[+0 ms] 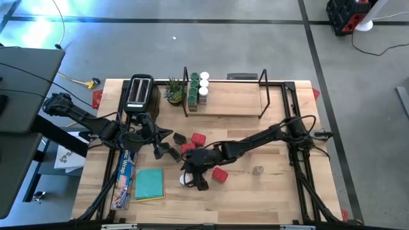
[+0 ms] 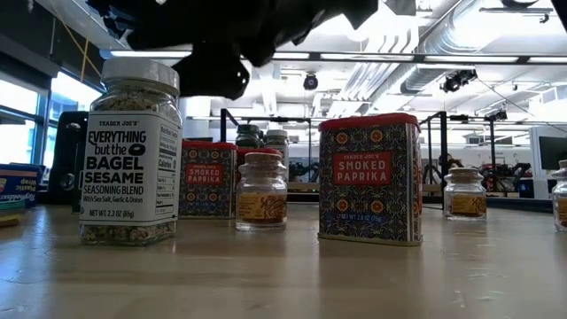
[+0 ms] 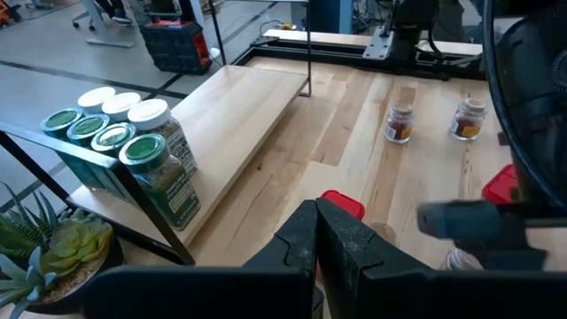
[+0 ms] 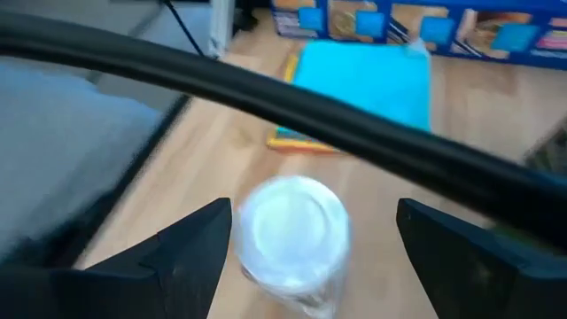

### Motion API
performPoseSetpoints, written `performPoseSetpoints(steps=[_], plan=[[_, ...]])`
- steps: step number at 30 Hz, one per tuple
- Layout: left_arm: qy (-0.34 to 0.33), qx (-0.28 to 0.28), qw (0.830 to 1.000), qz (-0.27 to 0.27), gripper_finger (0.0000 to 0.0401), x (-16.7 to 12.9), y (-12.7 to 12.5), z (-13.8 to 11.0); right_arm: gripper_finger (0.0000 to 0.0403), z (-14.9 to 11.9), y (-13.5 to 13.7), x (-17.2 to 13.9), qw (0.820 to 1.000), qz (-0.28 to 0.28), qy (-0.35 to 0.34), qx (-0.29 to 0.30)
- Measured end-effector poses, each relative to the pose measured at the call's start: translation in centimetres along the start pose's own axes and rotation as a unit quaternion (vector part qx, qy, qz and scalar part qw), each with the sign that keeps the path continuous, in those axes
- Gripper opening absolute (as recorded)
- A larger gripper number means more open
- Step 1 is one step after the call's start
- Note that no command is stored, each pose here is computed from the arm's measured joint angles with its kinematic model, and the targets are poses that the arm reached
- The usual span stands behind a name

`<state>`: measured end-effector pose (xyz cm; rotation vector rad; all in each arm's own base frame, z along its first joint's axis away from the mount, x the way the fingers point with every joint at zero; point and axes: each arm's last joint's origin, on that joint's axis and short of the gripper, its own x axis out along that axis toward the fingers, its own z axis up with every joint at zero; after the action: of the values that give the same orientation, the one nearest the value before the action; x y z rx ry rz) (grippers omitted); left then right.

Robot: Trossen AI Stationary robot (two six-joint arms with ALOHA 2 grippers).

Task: Shelf spices
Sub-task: Put the white seasoning bottle on the shelf aligned with the other white seasoning bottles

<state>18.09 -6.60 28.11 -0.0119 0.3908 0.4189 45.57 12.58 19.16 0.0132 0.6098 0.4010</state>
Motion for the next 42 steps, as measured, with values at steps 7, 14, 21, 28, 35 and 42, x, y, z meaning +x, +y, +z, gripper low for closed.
performPoseSetpoints(steps=[7, 14, 21, 28, 35, 42], plan=[[0.003, 0.000, 1.000, -0.007, 0.0003, 0.0, 0.0, 0.0, 0.0317, -1.0, -0.2, 1.6, 0.999, 0.028, -0.013, 0.022], [0.003, -0.010, 1.000, -0.012, 0.0003, 0.0, -0.1, 0.0, 0.0311, -1.0, 1.0, 1.9, 0.999, 0.008, -0.018, 0.025], [0.003, -0.015, 1.000, -0.015, 0.0003, -0.1, -0.2, 0.0, 0.0257, -1.0, 1.9, 2.0, 1.000, -0.013, -0.020, 0.020], [0.001, -0.020, 1.000, -0.019, 0.0003, -0.3, -0.4, -0.1, 0.0193, -1.1, 1.9, 2.1, 0.999, -0.048, -0.019, 0.019], [0.001, -0.019, 1.000, -0.024, 0.0003, -0.4, -0.5, -0.1, 0.0193, 0.9, 2.2, -0.1, 0.996, -0.091, -0.001, -0.015], [0.000, -0.010, 1.000, -0.024, 0.0003, -0.4, -0.5, -0.1, 0.0193, 6.0, 0.1, -9.1, 0.982, -0.169, -0.018, -0.084]])
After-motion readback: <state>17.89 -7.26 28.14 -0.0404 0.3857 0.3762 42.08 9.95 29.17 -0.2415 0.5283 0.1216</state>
